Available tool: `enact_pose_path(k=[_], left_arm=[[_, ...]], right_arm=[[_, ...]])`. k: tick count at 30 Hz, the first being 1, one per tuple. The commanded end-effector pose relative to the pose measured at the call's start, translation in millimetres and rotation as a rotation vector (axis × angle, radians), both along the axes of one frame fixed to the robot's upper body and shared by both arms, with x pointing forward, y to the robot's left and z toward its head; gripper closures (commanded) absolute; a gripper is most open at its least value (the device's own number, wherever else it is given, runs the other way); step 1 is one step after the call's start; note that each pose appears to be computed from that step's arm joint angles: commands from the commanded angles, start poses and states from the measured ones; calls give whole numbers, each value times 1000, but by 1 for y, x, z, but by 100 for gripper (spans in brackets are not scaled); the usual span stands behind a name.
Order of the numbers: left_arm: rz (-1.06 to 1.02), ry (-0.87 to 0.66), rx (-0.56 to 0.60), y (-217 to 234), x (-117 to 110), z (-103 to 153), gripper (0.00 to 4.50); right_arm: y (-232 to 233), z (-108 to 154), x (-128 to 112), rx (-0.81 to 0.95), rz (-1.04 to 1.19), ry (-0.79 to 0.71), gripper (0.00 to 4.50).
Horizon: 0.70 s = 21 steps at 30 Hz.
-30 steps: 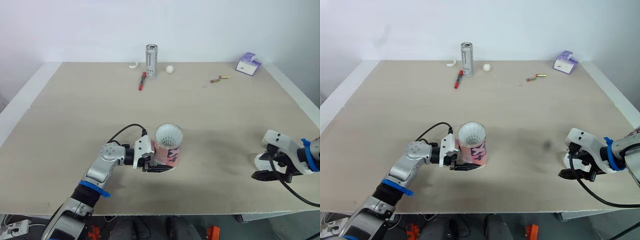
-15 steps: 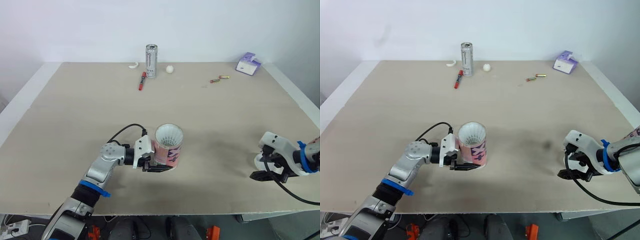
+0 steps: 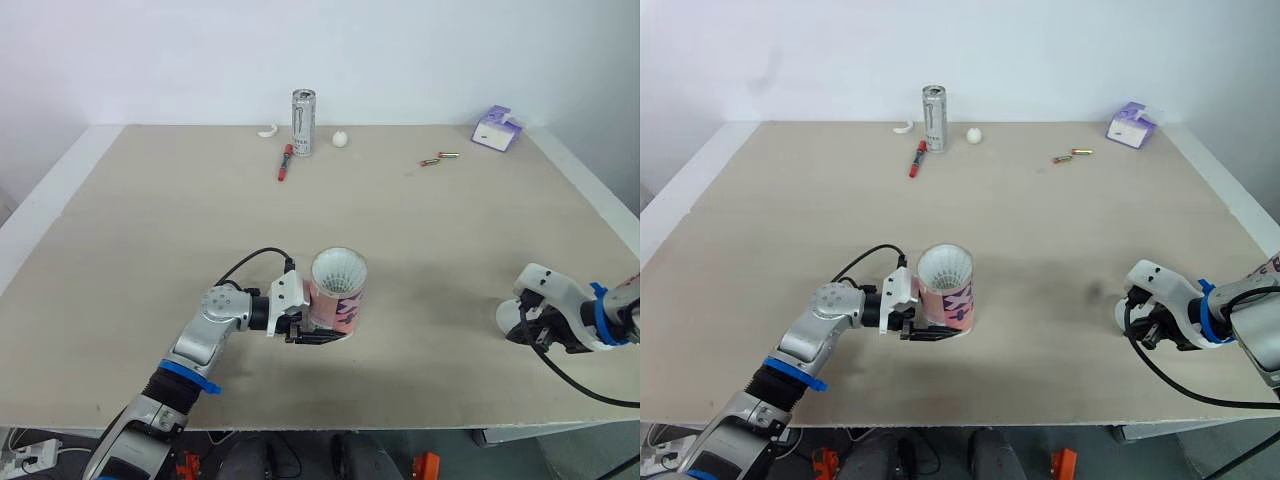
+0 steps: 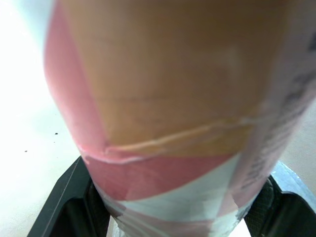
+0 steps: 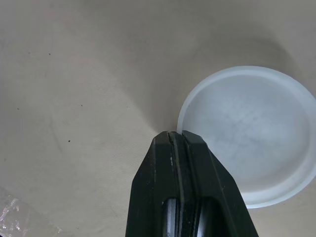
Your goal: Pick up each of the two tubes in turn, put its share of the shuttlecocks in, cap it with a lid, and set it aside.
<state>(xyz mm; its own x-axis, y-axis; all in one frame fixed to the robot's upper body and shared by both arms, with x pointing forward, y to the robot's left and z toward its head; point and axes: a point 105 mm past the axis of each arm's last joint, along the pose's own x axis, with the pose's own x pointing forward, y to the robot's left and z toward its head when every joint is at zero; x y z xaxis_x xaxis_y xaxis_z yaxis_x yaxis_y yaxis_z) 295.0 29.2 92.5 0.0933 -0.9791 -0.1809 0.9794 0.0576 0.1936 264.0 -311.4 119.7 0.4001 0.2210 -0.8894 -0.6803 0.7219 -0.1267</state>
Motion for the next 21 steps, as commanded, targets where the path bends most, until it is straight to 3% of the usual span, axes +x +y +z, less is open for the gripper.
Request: enact_pose_path(k=[1, 7, 12, 16, 21], left_arm=[[-11, 29, 39, 1, -3, -9, 152], [-3, 43, 37, 2, -1, -10, 152], [18, 44, 42, 3, 5, -10, 152], [29, 49, 67, 5, 7, -15, 152], [21, 101, 63, 1, 8, -15, 152]], right_arm=[[3, 19, 6, -28, 50, -69, 446], [47, 62, 17, -42, 363, -226, 446], [95, 118, 20, -131, 692, -409, 446], [128, 151, 13, -189, 929, -503, 446], [180, 177, -13, -177, 1282, -537, 446]])
